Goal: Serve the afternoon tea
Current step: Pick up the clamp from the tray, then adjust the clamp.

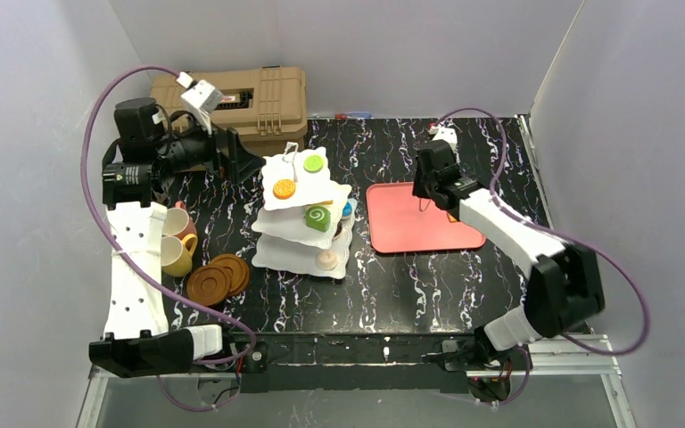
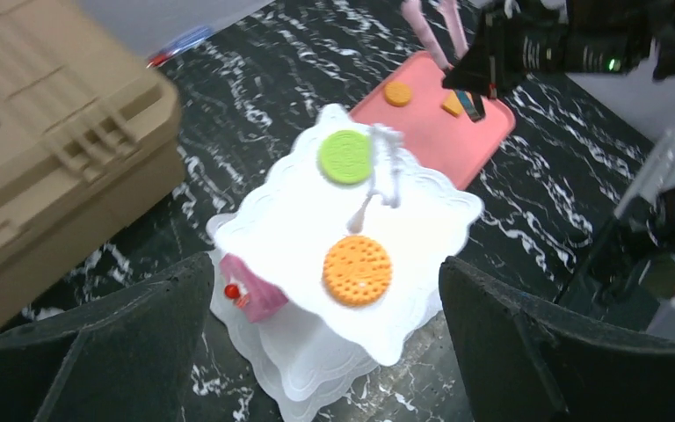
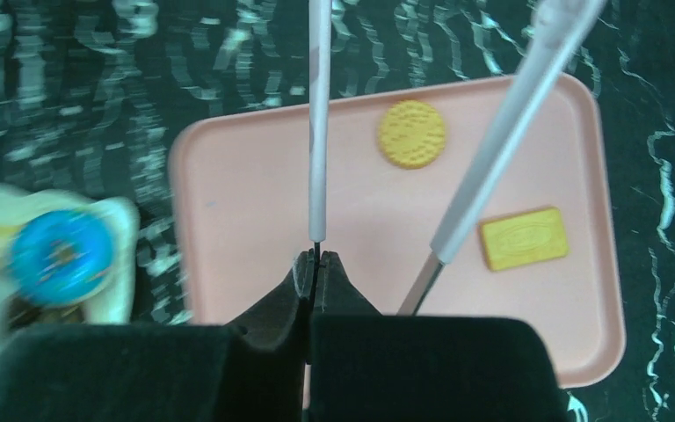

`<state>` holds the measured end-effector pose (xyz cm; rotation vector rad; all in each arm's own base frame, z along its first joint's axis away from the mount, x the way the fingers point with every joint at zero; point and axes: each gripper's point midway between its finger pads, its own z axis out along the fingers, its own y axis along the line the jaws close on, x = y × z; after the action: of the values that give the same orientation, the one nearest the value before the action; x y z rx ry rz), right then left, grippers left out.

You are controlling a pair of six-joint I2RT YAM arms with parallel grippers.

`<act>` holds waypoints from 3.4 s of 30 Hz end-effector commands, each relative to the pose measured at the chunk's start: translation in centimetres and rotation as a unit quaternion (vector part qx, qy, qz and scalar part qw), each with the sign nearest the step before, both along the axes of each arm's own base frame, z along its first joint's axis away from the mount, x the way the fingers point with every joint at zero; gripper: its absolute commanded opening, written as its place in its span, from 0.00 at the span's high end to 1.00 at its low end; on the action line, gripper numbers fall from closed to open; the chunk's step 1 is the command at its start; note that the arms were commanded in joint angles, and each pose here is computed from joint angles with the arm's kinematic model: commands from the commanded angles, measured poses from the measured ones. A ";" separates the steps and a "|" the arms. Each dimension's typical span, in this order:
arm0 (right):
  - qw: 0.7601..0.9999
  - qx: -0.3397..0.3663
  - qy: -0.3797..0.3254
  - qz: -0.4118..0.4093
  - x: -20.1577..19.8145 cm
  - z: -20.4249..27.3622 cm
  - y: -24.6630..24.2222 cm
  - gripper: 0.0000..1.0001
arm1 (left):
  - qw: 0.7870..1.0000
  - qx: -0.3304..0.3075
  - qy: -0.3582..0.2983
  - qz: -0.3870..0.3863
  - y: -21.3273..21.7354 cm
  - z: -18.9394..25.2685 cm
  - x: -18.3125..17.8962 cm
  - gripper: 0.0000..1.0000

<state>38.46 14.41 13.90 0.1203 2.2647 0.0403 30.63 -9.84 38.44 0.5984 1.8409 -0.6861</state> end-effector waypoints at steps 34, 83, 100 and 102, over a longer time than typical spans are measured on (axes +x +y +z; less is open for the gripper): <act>0.808 0.272 0.033 0.522 -19.6 23.8 13.0 0.99 | 0.536 0.347 -0.698 -0.325 -17.6 3.0 -8.5 0.03; 0.850 0.278 -0.376 0.245 -17.9 38.3 3.5 0.02 | 0.876 0.157 -0.436 -0.135 -18.8 7.1 -4.7 1.00; 0.803 0.385 -0.322 0.320 -14.5 35.6 12.4 0.02 | 0.903 0.103 -0.402 -0.107 -20.2 8.2 -4.5 1.00; 0.801 0.392 -0.320 0.320 -14.1 35.4 13.0 0.02 | 0.903 0.105 -0.403 -0.109 -20.2 8.2 -4.5 1.00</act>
<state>25.19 27.09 44.08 -0.2155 1.5780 1.0903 26.84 -30.38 43.91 1.1153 1.1269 -0.2744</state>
